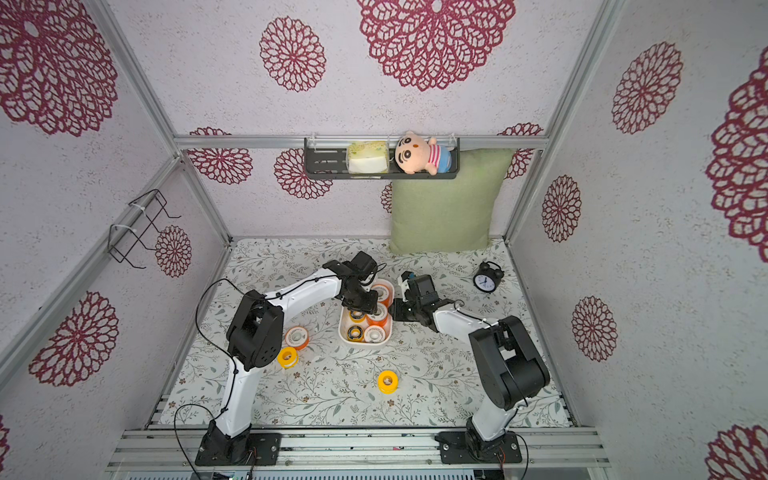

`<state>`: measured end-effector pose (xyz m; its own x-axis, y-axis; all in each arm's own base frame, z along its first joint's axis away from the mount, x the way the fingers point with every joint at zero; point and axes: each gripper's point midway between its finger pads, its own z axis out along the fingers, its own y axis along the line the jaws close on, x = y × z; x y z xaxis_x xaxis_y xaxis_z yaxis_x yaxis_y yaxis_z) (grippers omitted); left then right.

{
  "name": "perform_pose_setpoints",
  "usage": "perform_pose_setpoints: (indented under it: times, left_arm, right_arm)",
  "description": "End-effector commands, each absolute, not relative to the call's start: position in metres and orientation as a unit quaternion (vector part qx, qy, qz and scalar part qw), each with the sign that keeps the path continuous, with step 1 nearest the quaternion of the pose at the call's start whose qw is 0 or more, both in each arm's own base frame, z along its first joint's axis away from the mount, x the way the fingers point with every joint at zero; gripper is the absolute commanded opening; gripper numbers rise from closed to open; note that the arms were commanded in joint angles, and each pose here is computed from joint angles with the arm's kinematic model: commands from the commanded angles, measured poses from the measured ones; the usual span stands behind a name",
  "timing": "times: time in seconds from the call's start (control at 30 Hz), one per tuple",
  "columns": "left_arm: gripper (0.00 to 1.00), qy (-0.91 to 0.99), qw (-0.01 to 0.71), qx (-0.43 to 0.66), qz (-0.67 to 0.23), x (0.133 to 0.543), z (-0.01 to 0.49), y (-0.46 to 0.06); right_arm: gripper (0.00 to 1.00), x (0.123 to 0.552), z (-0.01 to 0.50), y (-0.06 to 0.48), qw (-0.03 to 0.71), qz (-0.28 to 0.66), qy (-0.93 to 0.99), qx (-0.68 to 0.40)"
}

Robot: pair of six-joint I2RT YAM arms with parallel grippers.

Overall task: Put the sealing tape into the storage box
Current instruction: Adjust the storage box at the center of the board.

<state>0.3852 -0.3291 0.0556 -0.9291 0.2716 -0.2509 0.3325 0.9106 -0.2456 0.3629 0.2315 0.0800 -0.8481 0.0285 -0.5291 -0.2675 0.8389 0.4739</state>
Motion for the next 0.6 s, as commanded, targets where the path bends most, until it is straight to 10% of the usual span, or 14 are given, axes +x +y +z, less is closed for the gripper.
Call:
perform_pose_setpoints:
  times: [0.0,0.57]
  left_arm:
    - [0.43,0.969,0.118,0.157,-0.148,0.390,0.060,-0.336]
    - [0.50,0.946,0.257,0.133,-0.144,0.388,0.163,-0.296]
  right_arm:
    - [0.22,0.368,0.092,0.235,0.278,0.281,0.916,-0.076]
    - [0.29,0.373,0.134,0.218,0.345,0.249,0.902,-0.076]
